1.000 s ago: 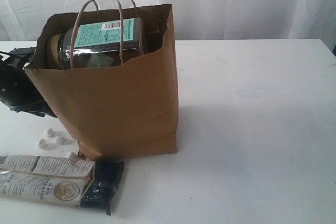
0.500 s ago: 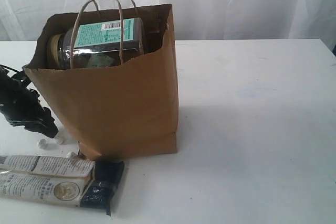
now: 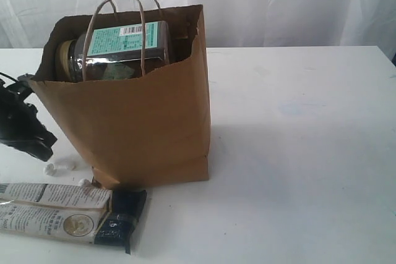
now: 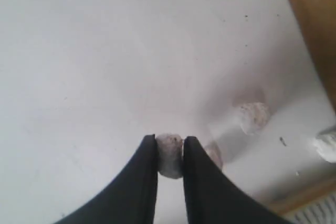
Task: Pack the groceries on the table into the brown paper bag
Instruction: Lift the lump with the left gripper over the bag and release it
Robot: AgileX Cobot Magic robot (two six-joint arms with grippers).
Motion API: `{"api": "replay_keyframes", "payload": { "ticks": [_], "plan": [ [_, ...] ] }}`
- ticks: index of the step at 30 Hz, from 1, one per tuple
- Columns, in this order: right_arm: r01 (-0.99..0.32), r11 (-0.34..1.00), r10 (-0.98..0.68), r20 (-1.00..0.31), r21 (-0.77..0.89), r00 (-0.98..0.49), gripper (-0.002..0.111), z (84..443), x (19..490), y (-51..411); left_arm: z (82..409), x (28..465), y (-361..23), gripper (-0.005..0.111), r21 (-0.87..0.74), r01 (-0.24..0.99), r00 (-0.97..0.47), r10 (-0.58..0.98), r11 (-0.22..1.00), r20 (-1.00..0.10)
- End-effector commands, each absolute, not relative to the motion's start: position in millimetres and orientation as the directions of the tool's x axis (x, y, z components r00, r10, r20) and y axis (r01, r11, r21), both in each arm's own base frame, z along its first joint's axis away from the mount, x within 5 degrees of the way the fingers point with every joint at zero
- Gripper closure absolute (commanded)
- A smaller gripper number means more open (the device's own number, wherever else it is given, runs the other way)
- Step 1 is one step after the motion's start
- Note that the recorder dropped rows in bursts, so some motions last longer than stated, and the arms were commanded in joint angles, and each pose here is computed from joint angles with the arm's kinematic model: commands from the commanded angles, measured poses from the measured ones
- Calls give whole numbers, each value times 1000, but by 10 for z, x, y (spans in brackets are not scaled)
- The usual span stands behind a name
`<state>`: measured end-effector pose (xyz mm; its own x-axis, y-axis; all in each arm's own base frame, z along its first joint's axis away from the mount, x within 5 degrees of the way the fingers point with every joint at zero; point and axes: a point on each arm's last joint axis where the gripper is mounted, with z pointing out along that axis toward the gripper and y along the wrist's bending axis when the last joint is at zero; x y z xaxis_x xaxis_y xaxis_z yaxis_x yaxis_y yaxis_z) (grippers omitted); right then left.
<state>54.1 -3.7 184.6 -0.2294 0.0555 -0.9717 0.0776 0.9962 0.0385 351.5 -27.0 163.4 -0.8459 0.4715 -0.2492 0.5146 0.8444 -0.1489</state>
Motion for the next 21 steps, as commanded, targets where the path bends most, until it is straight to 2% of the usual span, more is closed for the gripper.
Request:
{"api": "replay_keyframes", "payload": {
  "ticks": [1,3,5,6,9,13,17,21],
  "plan": [
    [80,996,58,-973,42,-221,108,1848,540,-38,2175,3427,-238,107,-136,471,-873,439,871,-212],
    [80,996,58,-973,42,-221,108,1848,540,-38,2421,3366,-240,107,-143,444,-887,411,884,-212],
    [80,996,58,-973,42,-221,108,1848,540,-38,2888,3177,-256,107,-143,463,-872,420,875,-252],
    [80,996,58,-973,42,-221,108,1848,540,-38,2998,3132,-262,107,-139,469,-864,421,872,-275],
    [80,996,58,-973,42,-221,108,1848,540,-38,3538,2907,-345,107,-172,491,-822,390,854,-415],
    [80,996,58,-973,42,-221,108,1848,540,-38,4040,2664,-457,107,-215,536,-740,332,816,-585],
    [80,996,58,-973,42,-221,108,1848,540,-38,4256,2552,-610,107,-317,622,-669,275,716,-691],
    [80,996,58,-973,42,-221,108,1848,540,-38,4335,2530,-714,107,-336,733,-578,281,591,-766]
  ]
}}
